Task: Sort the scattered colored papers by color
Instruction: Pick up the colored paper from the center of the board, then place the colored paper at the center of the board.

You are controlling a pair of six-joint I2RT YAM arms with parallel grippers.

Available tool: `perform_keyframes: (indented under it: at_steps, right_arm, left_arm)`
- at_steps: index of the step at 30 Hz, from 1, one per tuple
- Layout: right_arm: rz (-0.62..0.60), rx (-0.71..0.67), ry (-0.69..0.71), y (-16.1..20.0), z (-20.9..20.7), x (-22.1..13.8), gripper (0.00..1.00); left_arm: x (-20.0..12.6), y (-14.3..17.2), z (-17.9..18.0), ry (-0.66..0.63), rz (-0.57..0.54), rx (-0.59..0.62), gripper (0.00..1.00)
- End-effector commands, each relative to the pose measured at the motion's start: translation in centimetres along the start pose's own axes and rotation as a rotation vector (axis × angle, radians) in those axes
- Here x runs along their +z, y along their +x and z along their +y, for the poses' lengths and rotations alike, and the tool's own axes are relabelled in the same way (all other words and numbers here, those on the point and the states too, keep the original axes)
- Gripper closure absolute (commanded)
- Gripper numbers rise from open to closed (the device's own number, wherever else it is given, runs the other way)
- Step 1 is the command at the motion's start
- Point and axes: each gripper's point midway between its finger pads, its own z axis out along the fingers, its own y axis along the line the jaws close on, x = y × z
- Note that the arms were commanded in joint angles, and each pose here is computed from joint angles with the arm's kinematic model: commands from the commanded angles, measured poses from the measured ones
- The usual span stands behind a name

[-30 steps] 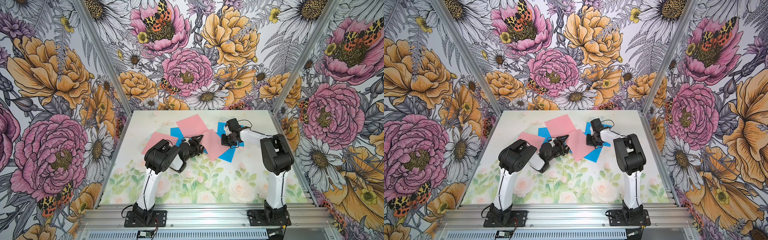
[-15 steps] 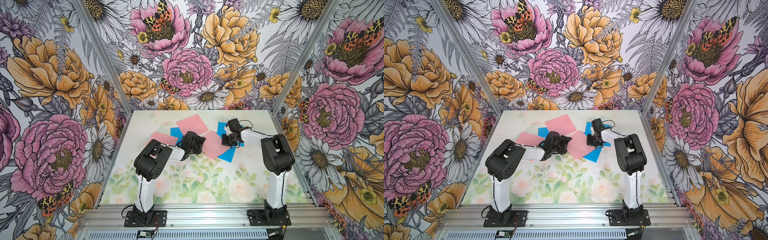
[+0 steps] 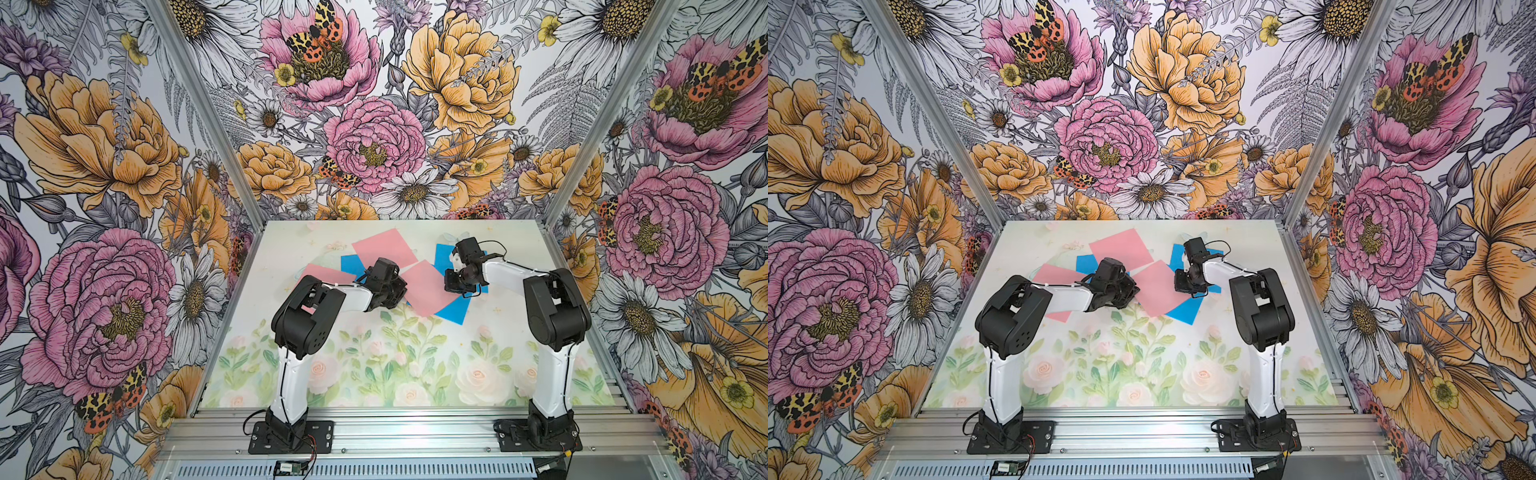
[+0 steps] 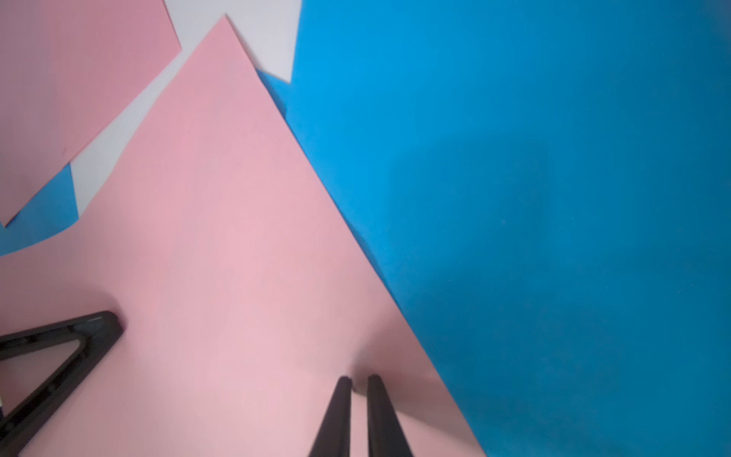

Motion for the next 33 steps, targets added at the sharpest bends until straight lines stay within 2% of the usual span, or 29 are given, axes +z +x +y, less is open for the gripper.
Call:
perform_keyframes:
  at_steps: [1, 6, 10, 14, 18, 24, 28, 33]
  right_arm:
    - [-0.016, -0.015, 0.041, 0.2, -0.4, -3.1, 0.77]
    - [-0.156, -0.003, 0.005, -1.5, 1.5, -9.0, 0.5]
    - [-0.234, 0.029, -0.016, -0.7, 2.3, -12.8, 0.42]
    - [-0.265, 0.073, -0.038, 1.6, 2.8, -14.9, 0.4]
    - [-0.251, 0.086, -0.063, 4.2, 3.2, -15.3, 0.39]
    - [-0.222, 0.049, -0.126, 6.8, 4.8, -15.7, 0.4]
    - [-0.21, 0.046, -0.201, 8.4, 6.6, -16.7, 0.41]
    - [-0.186, 0.001, -0.223, 11.1, 7.5, -16.5, 0.45]
  left_arm:
    - [0.2, -1.0, 1.2, -0.069, 0.01, 0.114, 1.0]
    - [-2.4, -0.5, -3.1, 0.021, 0.082, 0.325, 1.0]
    - [-6.4, 1.8, -4.3, 0.036, 0.182, 0.512, 1.0]
    - [-11.5, 4.2, -2.1, -0.027, 0.282, 0.608, 1.0]
    - [-15.5, 6.1, 2.9, -0.2, 0.359, 0.654, 1.0]
    - [-18.8, 8.4, 8.0, -0.418, 0.376, 0.66, 1.0]
    - [-20.1, 9.7, 10.2, -0.569, 0.348, 0.667, 1.0]
    - [-20.6, 9.4, 10.9, -0.691, 0.241, 0.697, 1.0]
